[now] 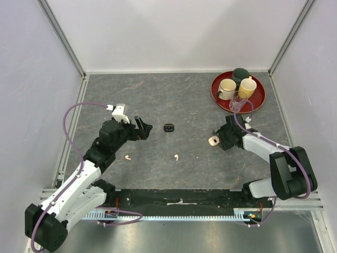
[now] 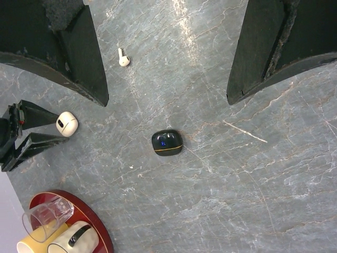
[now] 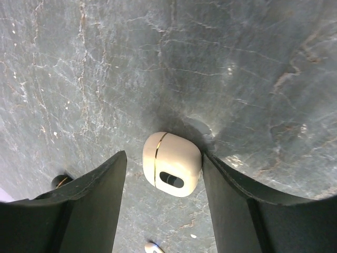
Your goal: Insert the wireless bluetooth earbuds into the charging case
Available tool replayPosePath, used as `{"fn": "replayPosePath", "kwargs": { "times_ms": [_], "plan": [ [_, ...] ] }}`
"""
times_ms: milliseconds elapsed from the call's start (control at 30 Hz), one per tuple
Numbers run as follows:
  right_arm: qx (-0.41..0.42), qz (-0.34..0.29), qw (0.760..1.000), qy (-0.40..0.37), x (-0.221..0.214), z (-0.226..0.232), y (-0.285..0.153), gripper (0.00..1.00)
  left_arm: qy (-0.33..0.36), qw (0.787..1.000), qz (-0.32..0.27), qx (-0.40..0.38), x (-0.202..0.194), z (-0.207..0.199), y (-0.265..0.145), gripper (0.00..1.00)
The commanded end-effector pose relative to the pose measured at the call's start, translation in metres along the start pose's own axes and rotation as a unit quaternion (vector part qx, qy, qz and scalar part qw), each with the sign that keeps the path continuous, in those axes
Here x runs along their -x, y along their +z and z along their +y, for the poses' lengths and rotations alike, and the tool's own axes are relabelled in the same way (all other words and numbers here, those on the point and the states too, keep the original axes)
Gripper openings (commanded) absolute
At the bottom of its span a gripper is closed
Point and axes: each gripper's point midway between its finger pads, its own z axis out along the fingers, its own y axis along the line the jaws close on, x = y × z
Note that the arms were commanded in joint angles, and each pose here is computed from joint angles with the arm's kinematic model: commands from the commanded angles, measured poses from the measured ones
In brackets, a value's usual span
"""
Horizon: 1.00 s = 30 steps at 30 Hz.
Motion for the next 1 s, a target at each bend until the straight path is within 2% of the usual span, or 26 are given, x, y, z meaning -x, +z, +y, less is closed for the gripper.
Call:
{"fn": "replayPosePath", "kwargs": {
  "times_ms": [0, 200, 567, 733, 900, 967],
  "plan": [
    [-0.092, 0.033, 0.995, -0.017, -0.02, -0.05, 0.015, 0.67, 0.016, 1.0, -0.011, -0.02, 0.006, -0.006, 0.001, 1.0],
    [-0.136, 0.046, 0.989, -0.034, -0.026, -0.068, 0.019, 0.67, 0.013, 1.0, -0.005, -0.024, 0.003, -0.007, 0.002, 1.0],
    [-0.214, 0.002, 0.972, -0.094, -0.002, -0.07, 0.011, 0.68, 0.017, 1.0, -0.005, -0.019, 0.003, -0.006, 0.006, 1.0],
    [-0.254, 0.008, 0.96, -0.116, -0.003, -0.077, 0.013, 0.67, 0.025, 1.0, 0.004, -0.016, 0.003, -0.005, 0.009, 1.0],
    [-0.259, 0.013, 0.96, -0.11, -0.01, -0.08, 0.016, 0.63, 0.028, 0.999, 0.003, -0.015, 0.004, -0.005, 0.007, 1.0],
    [-0.251, 0.007, 0.962, -0.106, -0.009, -0.077, 0.015, 0.57, 0.028, 0.999, 0.0, -0.019, 0.005, -0.006, 0.005, 1.0]
  ]
}}
